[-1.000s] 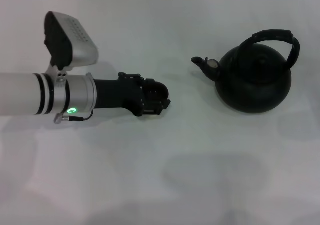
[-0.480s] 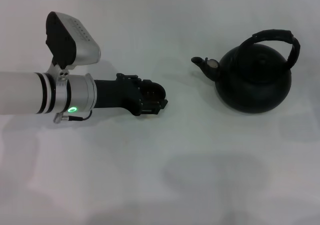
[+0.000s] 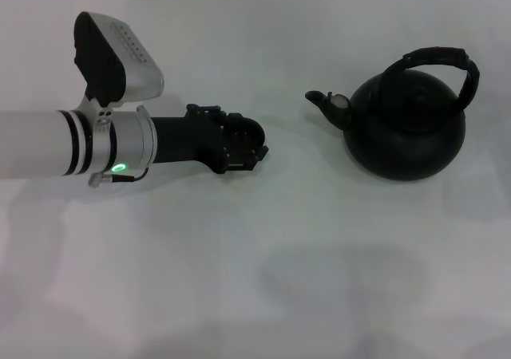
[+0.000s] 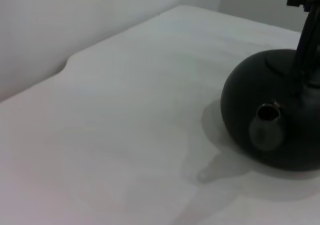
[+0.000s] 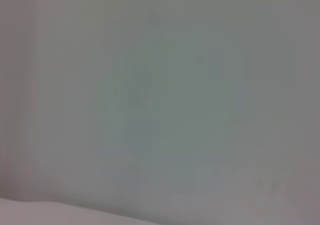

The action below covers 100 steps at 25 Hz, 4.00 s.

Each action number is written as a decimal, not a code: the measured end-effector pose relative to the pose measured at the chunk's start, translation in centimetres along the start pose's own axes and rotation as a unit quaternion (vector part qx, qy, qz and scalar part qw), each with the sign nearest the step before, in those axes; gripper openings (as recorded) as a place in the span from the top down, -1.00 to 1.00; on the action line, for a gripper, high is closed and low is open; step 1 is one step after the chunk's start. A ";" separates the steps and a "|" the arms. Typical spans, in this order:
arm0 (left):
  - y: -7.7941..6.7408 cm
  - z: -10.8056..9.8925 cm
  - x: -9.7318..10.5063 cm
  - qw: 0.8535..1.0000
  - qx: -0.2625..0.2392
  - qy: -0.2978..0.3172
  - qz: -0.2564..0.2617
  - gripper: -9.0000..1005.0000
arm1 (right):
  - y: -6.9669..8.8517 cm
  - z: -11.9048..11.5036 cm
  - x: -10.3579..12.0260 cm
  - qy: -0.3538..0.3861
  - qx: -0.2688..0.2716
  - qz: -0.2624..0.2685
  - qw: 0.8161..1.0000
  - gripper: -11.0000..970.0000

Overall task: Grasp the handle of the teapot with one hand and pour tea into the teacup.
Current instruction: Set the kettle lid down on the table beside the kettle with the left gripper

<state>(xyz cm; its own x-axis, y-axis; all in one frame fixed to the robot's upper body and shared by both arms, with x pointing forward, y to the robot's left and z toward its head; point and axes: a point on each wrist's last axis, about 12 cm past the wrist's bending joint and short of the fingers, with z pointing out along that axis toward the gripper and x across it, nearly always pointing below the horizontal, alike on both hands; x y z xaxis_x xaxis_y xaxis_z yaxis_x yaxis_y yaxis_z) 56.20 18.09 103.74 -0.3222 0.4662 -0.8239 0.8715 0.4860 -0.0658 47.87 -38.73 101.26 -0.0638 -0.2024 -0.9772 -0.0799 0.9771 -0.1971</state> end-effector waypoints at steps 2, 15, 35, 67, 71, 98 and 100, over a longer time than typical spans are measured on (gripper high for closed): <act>0.0 0.0 -0.2 1.000 0.002 -0.003 0.002 -0.41 | 0.0 0.1 0.0 -0.001 0.000 0.000 1.000 -0.11; -0.1 0.2 -0.3 1.000 0.007 -0.004 0.001 -0.41 | 0.1 0.4 -0.1 0.001 -0.001 0.000 1.000 -0.11; -0.8 0.7 0.5 1.000 0.018 0.010 -0.006 -0.41 | 0.2 0.3 0.0 0.004 -0.002 0.001 1.000 -0.10; -1.0 0.3 0.4 1.000 0.014 -0.001 0.000 -0.71 | 0.1 -0.1 0.3 0.008 0.001 0.002 1.000 -0.09; -1.0 0.3 0.4 1.000 0.013 -0.002 0.000 -0.75 | 0.1 -0.1 0.3 0.008 0.001 0.001 1.000 -0.09; -1.8 -3.0 0.1 0.997 -0.029 -0.064 0.029 -0.75 | -0.1 -0.3 0.4 0.011 0.003 0.000 1.000 -0.08; -1.7 -3.7 0.3 0.996 -0.043 -0.075 0.028 -0.75 | -0.2 -0.5 0.4 0.011 0.005 -0.001 1.000 -0.08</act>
<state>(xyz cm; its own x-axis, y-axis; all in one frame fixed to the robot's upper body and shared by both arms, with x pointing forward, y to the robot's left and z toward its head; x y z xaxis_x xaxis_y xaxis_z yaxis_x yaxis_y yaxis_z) 53.22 20.16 105.72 -0.2085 0.3821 -0.9003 0.8500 0.5261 0.0264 47.36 -39.05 100.92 -0.0863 -0.2054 -0.9749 -0.0710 0.9773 -0.1996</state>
